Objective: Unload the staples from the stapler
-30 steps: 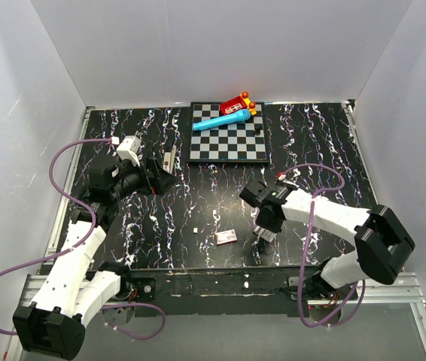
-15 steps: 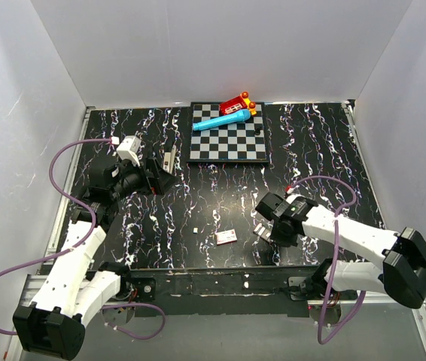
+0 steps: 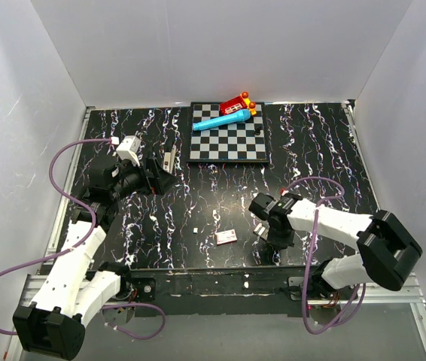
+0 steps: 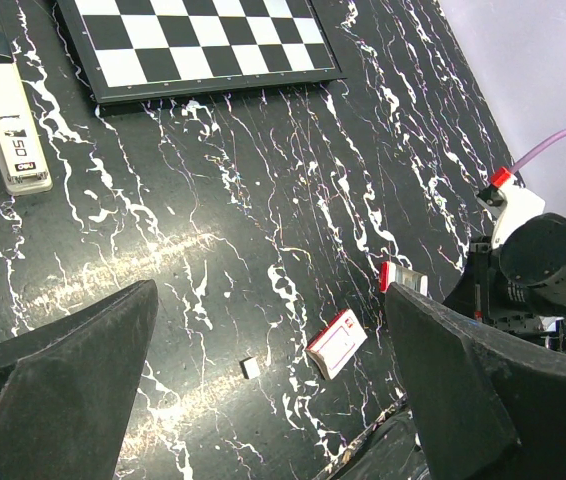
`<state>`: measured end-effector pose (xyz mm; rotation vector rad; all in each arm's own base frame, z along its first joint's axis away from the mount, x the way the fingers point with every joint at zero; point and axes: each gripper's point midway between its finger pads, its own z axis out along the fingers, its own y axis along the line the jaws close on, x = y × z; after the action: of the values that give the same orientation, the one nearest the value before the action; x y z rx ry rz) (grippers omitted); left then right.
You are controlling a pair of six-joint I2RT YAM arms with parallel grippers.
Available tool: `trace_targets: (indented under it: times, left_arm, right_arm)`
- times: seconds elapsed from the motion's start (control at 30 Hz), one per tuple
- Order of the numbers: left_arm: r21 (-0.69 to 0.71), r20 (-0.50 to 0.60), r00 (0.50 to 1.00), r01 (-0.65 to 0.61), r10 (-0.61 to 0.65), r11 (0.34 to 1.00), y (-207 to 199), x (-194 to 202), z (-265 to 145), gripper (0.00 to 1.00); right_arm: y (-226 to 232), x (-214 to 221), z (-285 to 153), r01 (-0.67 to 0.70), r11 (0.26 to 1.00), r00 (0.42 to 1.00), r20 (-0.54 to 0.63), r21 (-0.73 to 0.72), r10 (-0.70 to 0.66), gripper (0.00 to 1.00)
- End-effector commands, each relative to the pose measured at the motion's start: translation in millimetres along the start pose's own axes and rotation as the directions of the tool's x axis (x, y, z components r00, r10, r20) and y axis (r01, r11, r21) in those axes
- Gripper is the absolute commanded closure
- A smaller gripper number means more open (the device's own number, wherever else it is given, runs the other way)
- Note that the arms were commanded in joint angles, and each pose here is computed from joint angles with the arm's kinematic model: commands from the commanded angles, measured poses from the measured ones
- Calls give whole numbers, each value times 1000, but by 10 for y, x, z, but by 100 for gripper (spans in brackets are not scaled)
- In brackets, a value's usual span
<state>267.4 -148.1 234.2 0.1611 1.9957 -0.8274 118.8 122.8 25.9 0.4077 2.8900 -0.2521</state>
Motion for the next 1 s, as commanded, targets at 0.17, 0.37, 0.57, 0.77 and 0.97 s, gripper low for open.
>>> trace_targets:
  times: [0.17,0.37,0.57,0.77,0.97]
  left_arm:
    - [1,1,1000,-15,15,1000,-15,-8,-17,2]
    - [1,2,1000,-15,15,1000,-18,-11,-19,2]
    - [-4,-3,1000,-12,12,1000,-3,1,-11,2]
    - [-5,-1,1000,-14,14,1000,-3,-6,-12,2]
    - [-5,-1,1000,-13,13,1000,-2,-7,-13,2]
  right_arm:
    - [126,-188,6,-66,998,998,8,-10,66,99]
    - [146,-283,68,-100,995,995,-8,-12,100,99]
    - [237,-404,79,-104,994,995,-3,-15,104,99]
    - [377,-419,99,-107,993,994,-24,-43,106,99]
    - [554,-531,98,-93,993,996,-8,-78,93,99]
